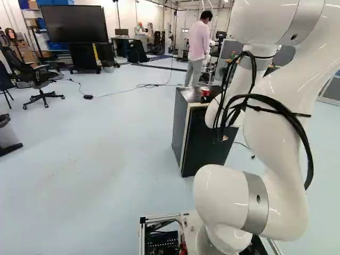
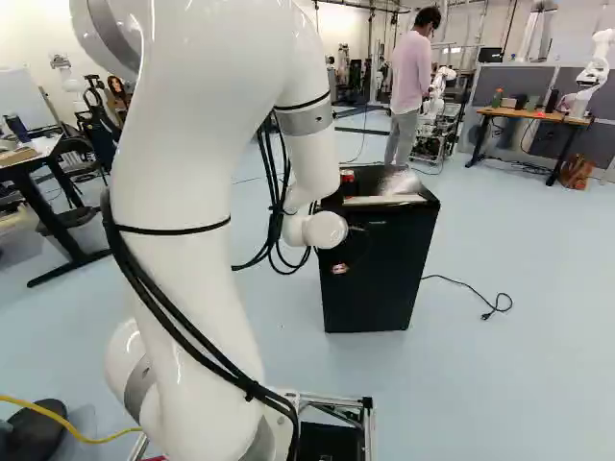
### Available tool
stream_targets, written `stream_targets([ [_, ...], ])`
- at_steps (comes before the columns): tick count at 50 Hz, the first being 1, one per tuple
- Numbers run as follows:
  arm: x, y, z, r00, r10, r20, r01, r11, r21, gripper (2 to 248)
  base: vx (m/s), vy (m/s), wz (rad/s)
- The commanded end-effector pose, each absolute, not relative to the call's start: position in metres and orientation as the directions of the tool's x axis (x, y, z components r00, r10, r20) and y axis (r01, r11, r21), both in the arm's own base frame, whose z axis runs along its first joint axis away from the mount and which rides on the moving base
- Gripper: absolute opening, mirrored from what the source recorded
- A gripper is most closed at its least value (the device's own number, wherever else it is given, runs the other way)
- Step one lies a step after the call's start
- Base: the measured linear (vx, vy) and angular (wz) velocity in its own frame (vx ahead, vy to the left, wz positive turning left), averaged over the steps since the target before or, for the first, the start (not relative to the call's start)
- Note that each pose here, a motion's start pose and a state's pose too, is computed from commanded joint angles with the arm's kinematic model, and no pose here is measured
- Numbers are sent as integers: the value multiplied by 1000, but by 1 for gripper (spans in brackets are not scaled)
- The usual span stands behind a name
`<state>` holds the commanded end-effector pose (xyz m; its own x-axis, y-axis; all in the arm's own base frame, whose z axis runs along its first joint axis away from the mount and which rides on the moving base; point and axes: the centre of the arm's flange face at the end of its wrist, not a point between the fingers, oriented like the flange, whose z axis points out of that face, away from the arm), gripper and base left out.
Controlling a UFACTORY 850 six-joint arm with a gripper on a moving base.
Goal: Grab a drink from the fridge
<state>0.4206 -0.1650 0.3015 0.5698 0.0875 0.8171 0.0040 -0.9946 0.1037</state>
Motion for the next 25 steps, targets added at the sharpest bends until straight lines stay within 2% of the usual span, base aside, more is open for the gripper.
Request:
stream_targets([
  [25, 430, -168, 301, 565, 91, 820, 6, -994, 106, 247, 0, 0, 0],
])
